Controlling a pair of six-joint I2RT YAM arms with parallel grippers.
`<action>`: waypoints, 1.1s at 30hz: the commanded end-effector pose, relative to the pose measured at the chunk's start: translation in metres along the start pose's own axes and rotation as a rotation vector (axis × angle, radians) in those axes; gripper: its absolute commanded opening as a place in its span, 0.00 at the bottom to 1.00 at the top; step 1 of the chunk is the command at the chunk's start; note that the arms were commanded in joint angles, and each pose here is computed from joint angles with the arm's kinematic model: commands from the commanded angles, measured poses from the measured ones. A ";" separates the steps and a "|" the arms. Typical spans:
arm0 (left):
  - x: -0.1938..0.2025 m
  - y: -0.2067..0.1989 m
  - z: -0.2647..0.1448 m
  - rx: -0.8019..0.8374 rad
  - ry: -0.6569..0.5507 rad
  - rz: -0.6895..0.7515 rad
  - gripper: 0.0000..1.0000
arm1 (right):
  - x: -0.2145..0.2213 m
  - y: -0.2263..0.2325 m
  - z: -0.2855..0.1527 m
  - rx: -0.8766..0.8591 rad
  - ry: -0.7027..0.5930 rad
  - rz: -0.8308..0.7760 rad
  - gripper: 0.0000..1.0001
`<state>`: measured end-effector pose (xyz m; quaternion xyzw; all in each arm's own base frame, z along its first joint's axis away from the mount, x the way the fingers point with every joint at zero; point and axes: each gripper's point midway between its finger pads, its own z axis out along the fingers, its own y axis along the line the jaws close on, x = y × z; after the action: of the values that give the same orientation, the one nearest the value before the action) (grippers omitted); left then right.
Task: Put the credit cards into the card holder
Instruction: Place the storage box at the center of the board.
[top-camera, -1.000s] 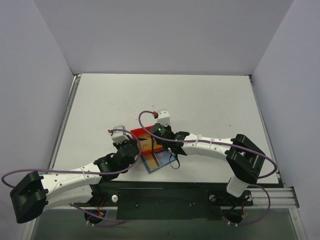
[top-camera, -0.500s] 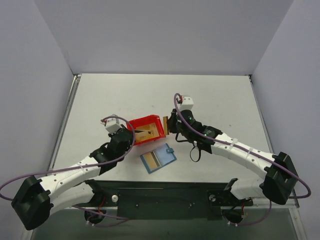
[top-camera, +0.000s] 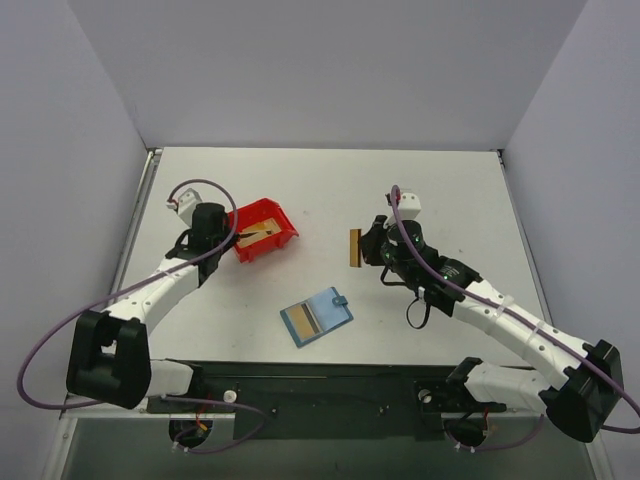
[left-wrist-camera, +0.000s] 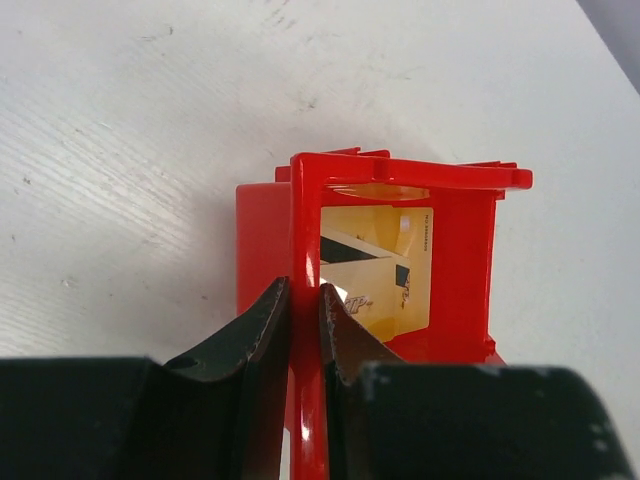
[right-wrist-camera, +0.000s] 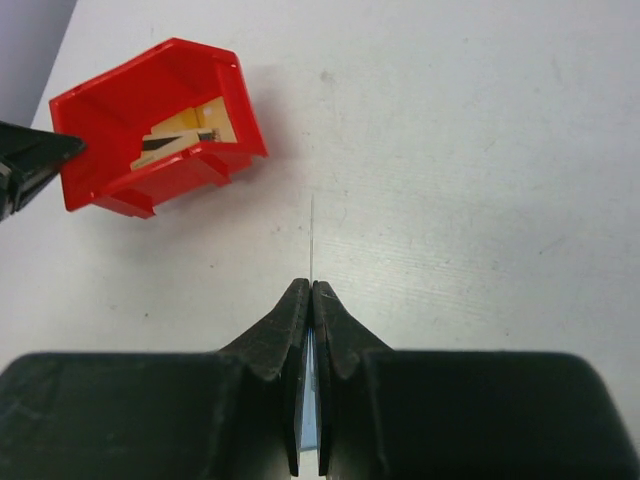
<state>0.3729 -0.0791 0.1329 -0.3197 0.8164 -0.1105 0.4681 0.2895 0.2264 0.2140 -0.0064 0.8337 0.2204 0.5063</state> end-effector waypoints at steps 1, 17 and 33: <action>-0.025 -0.015 0.014 0.067 0.000 -0.047 0.00 | 0.009 -0.009 -0.007 0.003 0.029 -0.001 0.00; -0.042 0.016 0.057 0.050 0.011 -0.120 0.31 | 0.013 -0.025 -0.019 0.033 0.040 0.014 0.00; -0.104 -0.034 -0.032 0.255 -0.099 -0.058 0.72 | -0.027 -0.033 -0.026 -0.009 -0.023 0.102 0.00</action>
<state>0.4015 -0.0345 0.1774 -0.3435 0.7826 -0.1734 0.4894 0.2840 0.1828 0.2036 0.0262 0.8481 0.2119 0.4850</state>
